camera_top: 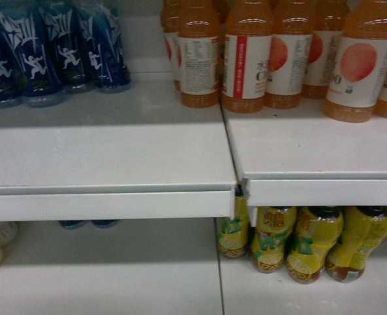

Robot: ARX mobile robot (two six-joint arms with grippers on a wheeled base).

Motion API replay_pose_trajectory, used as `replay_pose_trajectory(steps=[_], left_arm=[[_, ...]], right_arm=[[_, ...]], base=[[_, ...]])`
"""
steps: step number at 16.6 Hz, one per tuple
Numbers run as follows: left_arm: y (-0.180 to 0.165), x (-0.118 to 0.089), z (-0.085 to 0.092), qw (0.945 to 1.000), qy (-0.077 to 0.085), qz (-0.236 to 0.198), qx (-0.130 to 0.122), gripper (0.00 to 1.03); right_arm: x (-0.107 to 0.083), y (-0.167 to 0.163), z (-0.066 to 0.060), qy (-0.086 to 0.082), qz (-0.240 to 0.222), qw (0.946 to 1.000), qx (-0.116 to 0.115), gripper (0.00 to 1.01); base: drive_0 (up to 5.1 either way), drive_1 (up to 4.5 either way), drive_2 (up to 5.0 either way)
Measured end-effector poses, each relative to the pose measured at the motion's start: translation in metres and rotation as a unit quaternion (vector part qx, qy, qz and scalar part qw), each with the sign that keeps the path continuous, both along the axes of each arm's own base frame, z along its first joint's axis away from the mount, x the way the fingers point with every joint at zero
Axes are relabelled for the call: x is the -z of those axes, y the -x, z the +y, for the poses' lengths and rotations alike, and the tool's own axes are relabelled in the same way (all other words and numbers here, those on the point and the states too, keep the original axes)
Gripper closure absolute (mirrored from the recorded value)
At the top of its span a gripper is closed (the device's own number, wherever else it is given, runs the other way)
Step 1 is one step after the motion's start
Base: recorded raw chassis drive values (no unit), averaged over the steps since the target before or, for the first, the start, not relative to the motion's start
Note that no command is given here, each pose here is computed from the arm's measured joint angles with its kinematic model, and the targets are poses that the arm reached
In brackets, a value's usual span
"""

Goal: Move water from second to third shelf

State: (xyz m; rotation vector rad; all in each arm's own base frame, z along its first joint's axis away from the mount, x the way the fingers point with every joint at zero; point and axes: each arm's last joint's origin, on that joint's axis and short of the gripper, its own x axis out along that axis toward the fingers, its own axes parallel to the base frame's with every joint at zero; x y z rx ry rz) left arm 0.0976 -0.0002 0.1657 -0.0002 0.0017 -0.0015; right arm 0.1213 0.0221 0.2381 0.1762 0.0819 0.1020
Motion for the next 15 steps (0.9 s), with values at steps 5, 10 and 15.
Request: replay_pose_trajectory(steps=[5, 10, 15], left_arm=[[0.0000, 0.0000, 0.0000, 1.0000, 0.000, 0.000, 0.000, 0.05], [0.0000, -0.0001, 0.0000, 1.0000, 0.000, -0.001, 0.000, 0.05], [0.0000, 0.0002, 0.0000, 1.0000, 0.000, 0.001, 0.000, 0.05]], right_arm=[[0.0007, -0.0005, 0.0001, 0.001, 0.003, 1.0000, 0.000, 0.58], [0.0003, -0.0005, 0.0001, 0.000, 0.001, 1.0000, 0.000, 0.58], [0.0006, -0.0006, 0.0001, 0.001, 0.003, 1.0000, 0.000, 0.58]], base=[[-5.0, 2.47, 2.5], [-5.0, 2.47, 2.5], [-5.0, 2.47, 2.5]])
